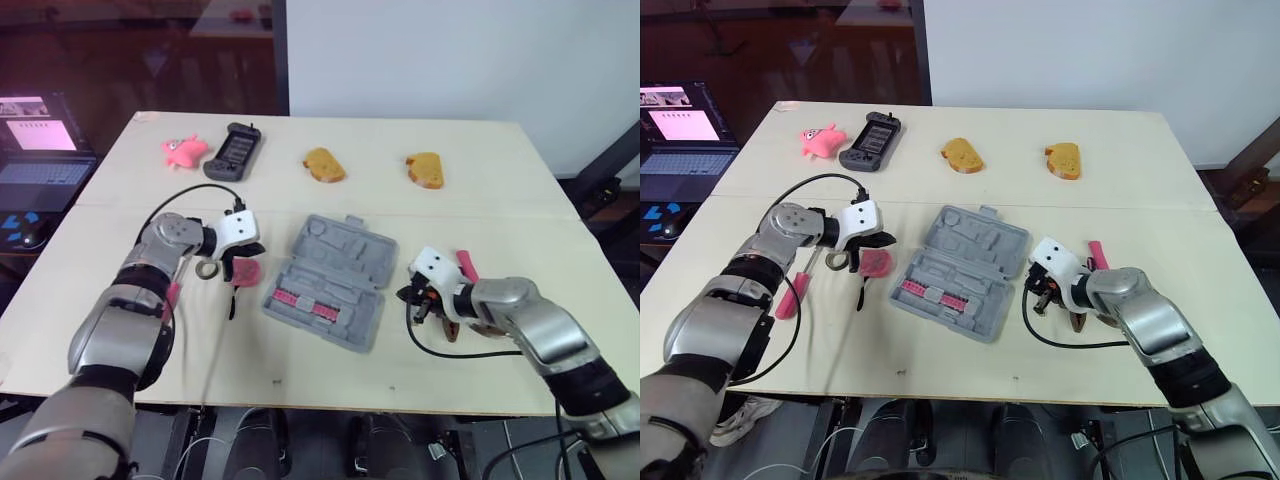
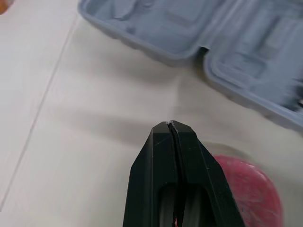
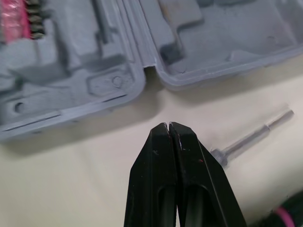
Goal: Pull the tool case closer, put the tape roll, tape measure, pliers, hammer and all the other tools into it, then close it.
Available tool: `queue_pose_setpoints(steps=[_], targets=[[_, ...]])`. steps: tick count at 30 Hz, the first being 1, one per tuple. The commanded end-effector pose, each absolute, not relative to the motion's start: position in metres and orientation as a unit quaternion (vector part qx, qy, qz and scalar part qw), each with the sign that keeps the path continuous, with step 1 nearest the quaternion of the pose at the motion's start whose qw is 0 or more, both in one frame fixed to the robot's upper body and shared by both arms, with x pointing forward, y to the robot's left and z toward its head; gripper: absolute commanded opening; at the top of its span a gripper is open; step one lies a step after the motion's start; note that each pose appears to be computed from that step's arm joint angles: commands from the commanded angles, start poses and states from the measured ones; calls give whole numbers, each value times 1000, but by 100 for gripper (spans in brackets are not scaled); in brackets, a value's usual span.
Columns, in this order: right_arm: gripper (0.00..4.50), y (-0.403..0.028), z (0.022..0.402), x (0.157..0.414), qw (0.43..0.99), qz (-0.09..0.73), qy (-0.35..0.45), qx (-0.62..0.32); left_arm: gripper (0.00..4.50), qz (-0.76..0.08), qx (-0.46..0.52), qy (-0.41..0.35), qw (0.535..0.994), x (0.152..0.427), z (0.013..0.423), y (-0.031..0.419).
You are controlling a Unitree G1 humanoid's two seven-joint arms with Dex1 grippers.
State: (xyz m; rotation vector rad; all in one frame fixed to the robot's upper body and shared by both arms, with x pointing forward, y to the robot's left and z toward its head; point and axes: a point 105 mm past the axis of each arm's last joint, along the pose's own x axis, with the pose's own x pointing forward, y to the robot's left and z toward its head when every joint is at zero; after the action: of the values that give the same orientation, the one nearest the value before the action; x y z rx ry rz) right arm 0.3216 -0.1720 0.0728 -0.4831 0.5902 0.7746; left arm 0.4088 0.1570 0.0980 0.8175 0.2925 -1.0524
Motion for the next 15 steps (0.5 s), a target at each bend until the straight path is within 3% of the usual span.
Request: queue_pose_setpoints(steps=[1,15], targets=[[7,-168,76,329,853,379,267,-241,0,-476,378,125,784,415,103,151],[7,-163,64,340,845,388,276,-243,0,-483,373,131,781,411,79,128]])
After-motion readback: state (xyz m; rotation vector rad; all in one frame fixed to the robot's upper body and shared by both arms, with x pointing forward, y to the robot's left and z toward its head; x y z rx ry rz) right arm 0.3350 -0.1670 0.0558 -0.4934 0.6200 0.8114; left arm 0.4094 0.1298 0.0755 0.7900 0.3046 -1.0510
